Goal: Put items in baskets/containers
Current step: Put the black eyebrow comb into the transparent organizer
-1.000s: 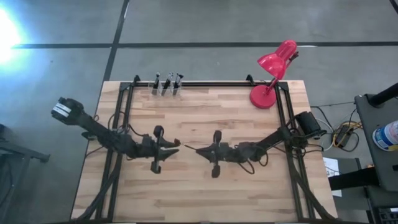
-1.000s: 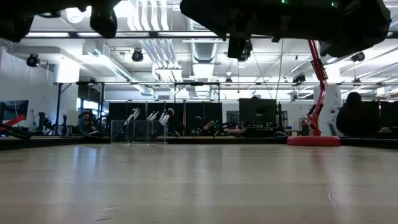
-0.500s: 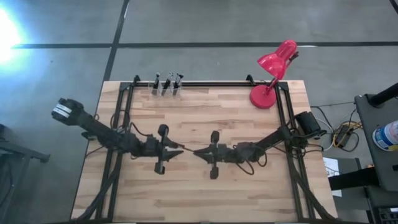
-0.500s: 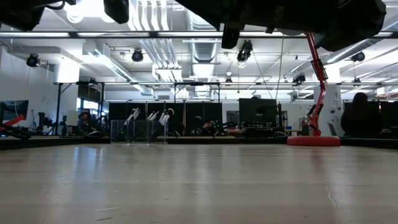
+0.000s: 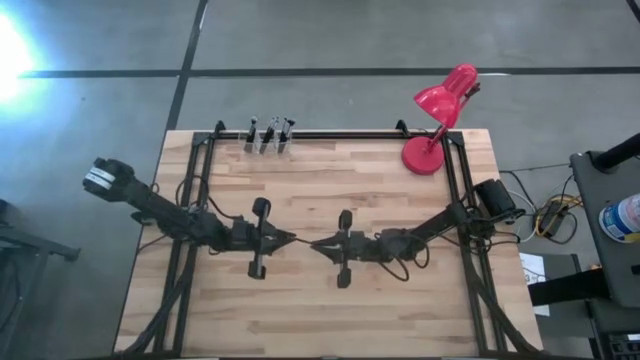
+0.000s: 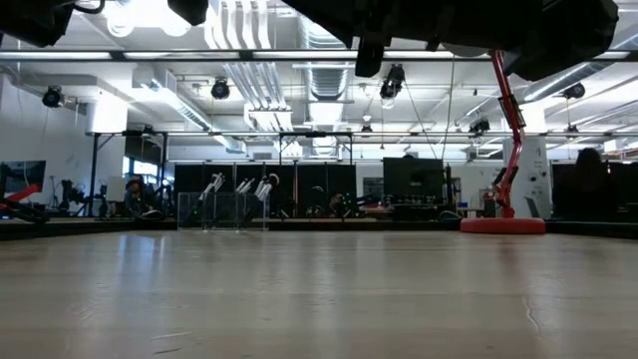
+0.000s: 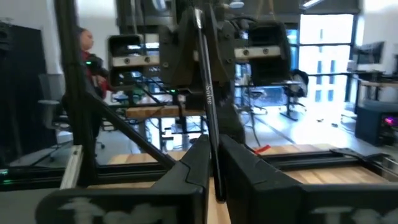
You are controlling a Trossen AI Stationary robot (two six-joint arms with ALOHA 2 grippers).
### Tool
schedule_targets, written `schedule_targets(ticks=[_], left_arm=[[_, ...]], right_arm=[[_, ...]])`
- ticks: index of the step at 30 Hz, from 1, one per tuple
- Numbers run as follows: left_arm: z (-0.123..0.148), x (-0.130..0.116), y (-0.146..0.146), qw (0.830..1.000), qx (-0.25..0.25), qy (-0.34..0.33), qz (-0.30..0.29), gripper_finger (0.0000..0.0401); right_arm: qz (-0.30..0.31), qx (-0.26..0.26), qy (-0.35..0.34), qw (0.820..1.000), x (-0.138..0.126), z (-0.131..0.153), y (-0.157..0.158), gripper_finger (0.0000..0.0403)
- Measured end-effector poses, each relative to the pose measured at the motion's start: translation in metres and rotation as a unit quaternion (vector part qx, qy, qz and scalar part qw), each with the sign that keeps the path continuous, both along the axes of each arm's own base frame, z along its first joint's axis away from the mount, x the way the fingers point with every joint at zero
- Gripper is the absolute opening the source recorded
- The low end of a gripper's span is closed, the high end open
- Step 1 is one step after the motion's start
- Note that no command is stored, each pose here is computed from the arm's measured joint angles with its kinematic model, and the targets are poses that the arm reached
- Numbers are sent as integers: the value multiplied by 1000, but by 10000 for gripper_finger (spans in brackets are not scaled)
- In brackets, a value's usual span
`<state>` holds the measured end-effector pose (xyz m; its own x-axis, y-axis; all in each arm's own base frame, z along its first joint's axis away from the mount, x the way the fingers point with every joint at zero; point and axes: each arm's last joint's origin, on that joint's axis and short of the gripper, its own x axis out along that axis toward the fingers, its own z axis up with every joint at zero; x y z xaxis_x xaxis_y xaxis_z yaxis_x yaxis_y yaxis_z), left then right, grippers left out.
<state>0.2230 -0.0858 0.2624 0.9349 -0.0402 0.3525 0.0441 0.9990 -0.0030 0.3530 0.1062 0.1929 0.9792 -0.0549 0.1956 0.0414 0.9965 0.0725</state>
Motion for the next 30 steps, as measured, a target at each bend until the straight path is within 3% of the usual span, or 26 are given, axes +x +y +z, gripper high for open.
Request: schedule_targets(ticks=[8, 14, 17, 20, 22, 25, 30], left_arm=[[17, 9, 7, 996, 18, 29, 82, 9], [42, 17, 35, 970, 34, 113, 214, 9], [51, 20, 64, 948, 25, 178, 262, 9], [54, 20, 104, 913, 2, 238, 331, 9], [56, 18, 132, 897, -18, 248, 366, 9], [55, 12, 173, 890, -49, 251, 378, 9], [40, -5, 242, 867, -111, 268, 405, 9]], right_arm=[[-77, -6, 56, 995, -1, -9, -5, 102], [-158, -39, 134, 977, -10, -14, -12, 133], [-170, -33, 171, 970, -17, -19, -15, 115], [-169, -31, 194, 966, -23, -25, -16, 81], [-168, -36, 205, 964, -27, -28, -16, 55], [-166, -40, 211, 963, -32, -31, -16, 19], [-167, -40, 214, 962, -36, -34, -18, 9]])
